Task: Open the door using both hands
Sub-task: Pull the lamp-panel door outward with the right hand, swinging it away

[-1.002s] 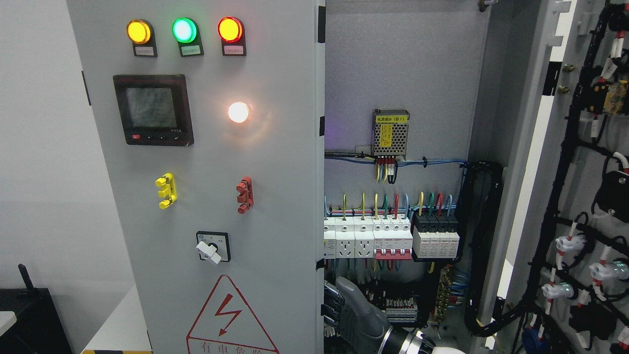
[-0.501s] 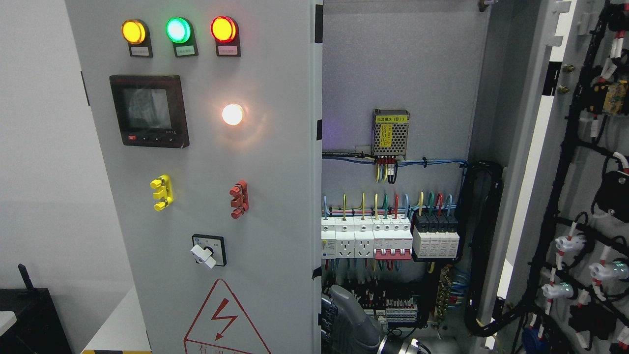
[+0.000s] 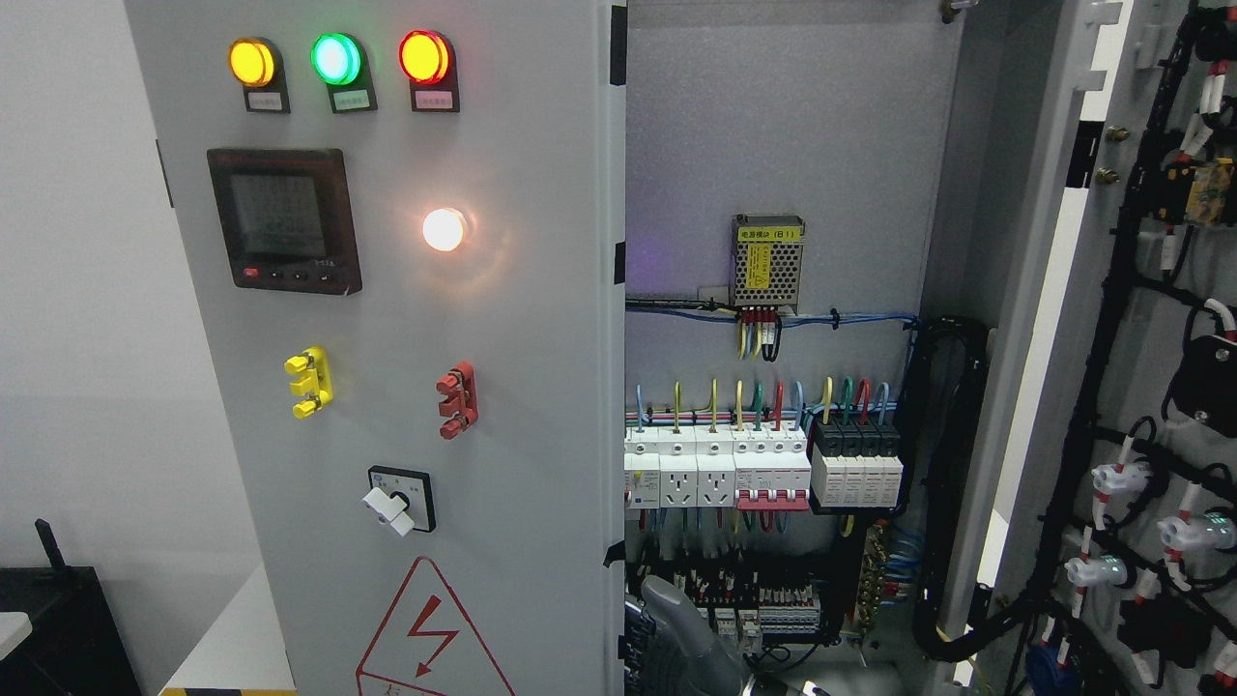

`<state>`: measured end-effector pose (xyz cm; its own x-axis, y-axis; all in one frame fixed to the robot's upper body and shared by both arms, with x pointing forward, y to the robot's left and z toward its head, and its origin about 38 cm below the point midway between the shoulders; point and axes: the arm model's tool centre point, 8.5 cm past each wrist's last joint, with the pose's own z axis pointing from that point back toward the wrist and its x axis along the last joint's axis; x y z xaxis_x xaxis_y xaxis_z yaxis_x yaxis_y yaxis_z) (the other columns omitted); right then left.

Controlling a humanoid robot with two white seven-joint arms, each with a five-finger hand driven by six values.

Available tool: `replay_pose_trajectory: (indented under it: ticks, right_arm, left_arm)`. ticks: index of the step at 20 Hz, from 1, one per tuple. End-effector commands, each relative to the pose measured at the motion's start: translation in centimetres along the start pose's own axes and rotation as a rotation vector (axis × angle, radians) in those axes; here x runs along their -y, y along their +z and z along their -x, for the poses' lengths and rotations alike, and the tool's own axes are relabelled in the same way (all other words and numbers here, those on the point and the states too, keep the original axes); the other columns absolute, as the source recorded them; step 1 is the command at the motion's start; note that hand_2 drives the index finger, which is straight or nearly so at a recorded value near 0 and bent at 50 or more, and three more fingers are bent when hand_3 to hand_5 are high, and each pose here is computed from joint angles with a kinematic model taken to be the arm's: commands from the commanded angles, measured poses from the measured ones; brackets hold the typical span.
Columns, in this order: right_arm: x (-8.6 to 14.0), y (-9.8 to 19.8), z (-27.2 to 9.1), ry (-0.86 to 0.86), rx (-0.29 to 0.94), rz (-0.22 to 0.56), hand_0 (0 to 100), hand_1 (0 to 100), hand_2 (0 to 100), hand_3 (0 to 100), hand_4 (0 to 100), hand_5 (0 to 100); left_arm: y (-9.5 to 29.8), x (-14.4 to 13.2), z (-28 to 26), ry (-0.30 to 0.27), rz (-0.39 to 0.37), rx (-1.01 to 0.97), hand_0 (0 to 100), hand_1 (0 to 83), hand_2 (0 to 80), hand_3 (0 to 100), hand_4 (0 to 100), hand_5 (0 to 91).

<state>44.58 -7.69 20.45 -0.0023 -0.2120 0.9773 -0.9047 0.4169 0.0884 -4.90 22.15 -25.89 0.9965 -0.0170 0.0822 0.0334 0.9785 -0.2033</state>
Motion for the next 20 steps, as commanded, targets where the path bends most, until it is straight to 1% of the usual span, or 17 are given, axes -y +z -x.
replay_pose_trajectory:
  ticks: [1, 3, 5, 6, 13, 17, 20]
  right_arm:
    - [-2.4, -0.5, -0.7, 0.014, 0.03, -0.059, 11, 0, 0, 0, 0, 0]
    - [-2.9, -0.4, -0.8, 0.015, 0.04, -0.07, 11, 0, 0, 0, 0, 0]
    - [-3.8, -0.6, -1.0, -0.004, 0.057, -0.116, 11, 0, 0, 0, 0, 0]
    - [-4.1, -0.6, -1.0, -0.008, 0.062, -0.125, 11, 0, 0, 0, 0, 0]
    - [-5.7, -0.9, -0.4, -0.018, 0.054, -0.163, 11, 0, 0, 0, 0, 0]
    - [-7.0, -1.2, 0.1, -0.021, 0.044, -0.199, 11, 0, 0, 0, 0, 0]
    - [-7.4, -1.5, 0.1, -0.022, 0.047, -0.211, 11, 0, 0, 0, 0, 0]
  left_arm:
    - [-0.1, -0.1, -0.5, -0.004, -0.001, 0.013, 0, 0.0, 0.0, 0, 3, 0.0]
    - [-0.1, -0.1, -0.5, -0.004, -0.001, 0.013, 0, 0.0, 0.0, 0, 3, 0.0]
    - [-0.1, -0.1, -0.5, -0.004, -0.001, 0.013, 0, 0.0, 0.0, 0, 3, 0.0]
    - [-0.1, -0.1, -0.5, -0.004, -0.001, 0.013, 0, 0.0, 0.0, 0, 3, 0.0]
    - [-0.1, -0.1, -0.5, -0.004, -0.001, 0.013, 0, 0.0, 0.0, 0, 3, 0.0]
    - [-0.1, -0.1, -0.5, -0.004, -0.001, 0.013, 0, 0.0, 0.0, 0, 3, 0.0]
    - [-0.1, -0.1, -0.5, -0.004, -0.001, 0.013, 0, 0.0, 0.0, 0, 3, 0.0]
